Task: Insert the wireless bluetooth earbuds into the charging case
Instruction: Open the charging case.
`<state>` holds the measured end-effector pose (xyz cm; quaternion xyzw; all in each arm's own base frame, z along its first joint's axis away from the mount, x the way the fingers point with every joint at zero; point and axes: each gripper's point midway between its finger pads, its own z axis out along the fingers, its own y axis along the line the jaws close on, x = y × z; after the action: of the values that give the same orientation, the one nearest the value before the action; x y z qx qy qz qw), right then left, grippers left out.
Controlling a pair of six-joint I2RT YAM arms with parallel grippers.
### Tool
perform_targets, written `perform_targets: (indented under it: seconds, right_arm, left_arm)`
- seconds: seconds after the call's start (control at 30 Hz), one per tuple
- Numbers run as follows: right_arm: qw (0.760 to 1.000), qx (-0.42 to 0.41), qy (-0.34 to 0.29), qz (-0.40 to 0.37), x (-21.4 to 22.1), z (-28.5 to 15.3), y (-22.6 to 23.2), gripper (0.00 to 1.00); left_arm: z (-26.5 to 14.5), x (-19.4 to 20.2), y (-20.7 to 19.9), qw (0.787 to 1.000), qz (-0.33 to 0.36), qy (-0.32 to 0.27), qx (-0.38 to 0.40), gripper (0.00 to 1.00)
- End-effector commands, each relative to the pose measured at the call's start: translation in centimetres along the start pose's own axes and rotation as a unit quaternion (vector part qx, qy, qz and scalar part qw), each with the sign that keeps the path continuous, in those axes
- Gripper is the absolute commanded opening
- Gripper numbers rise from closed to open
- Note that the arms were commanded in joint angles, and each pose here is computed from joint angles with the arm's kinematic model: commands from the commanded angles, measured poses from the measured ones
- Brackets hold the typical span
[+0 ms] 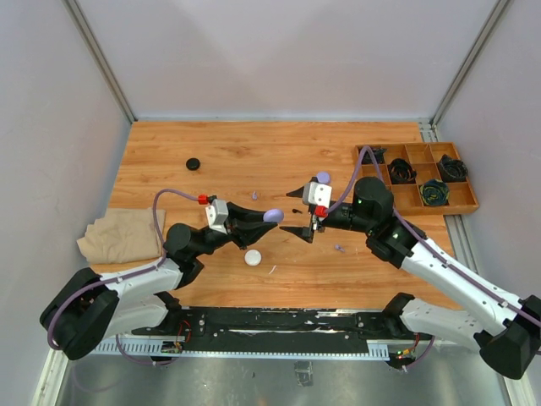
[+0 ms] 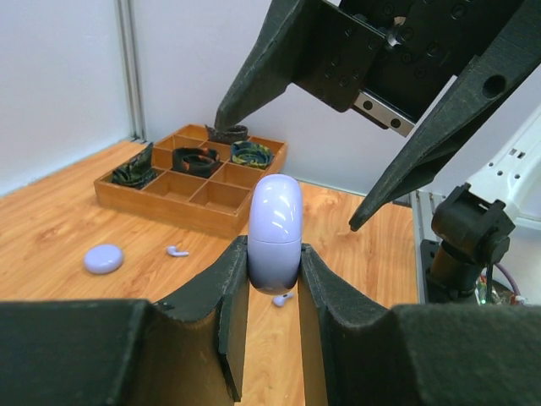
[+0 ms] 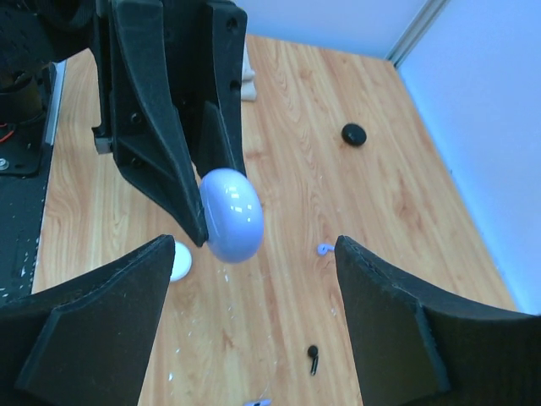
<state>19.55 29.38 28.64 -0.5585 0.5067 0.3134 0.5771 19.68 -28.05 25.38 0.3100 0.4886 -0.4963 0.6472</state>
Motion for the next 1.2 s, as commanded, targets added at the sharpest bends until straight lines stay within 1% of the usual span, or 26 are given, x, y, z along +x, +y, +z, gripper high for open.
perform_targets:
  seconds: [0.0, 0.2, 0.7, 1.03, 1.17]
  right_arm:
    - [0.998, 0.016, -0.035, -0.056, -1.8, 1.2, -0.7, 0.77]
    - [0.997, 0.018, -0.036, -0.06, -2.0, 1.9, -1.0, 0.75]
    - [0.995, 0.07, -0.038, -0.067, -2.9, 1.2, -2.8, 0.73]
    - [0.993, 0.089, -0.046, -0.067, -3.9, 0.6, -3.3, 0.73]
    - [0.992, 0.1, -0.039, -0.067, -3.8, 0.4, -3.7, 0.73]
  left_arm:
    - [-0.1, -1.6, -0.9, 0.999, 0.029, -0.029, 0.02, 0.0]
    - [-0.2, -1.9, -1.1, 0.999, 0.038, -0.028, 0.026, 0.0]
    - [-0.3, -0.8, -2.2, 0.997, 0.048, -0.005, 0.063, 0.0]
    - [-0.4, 0.0, -1.9, 0.996, 0.059, 0.015, 0.062, 0.0]
    - [-0.5, 0.2, -2.0, 0.996, 0.059, 0.017, 0.064, 0.0]
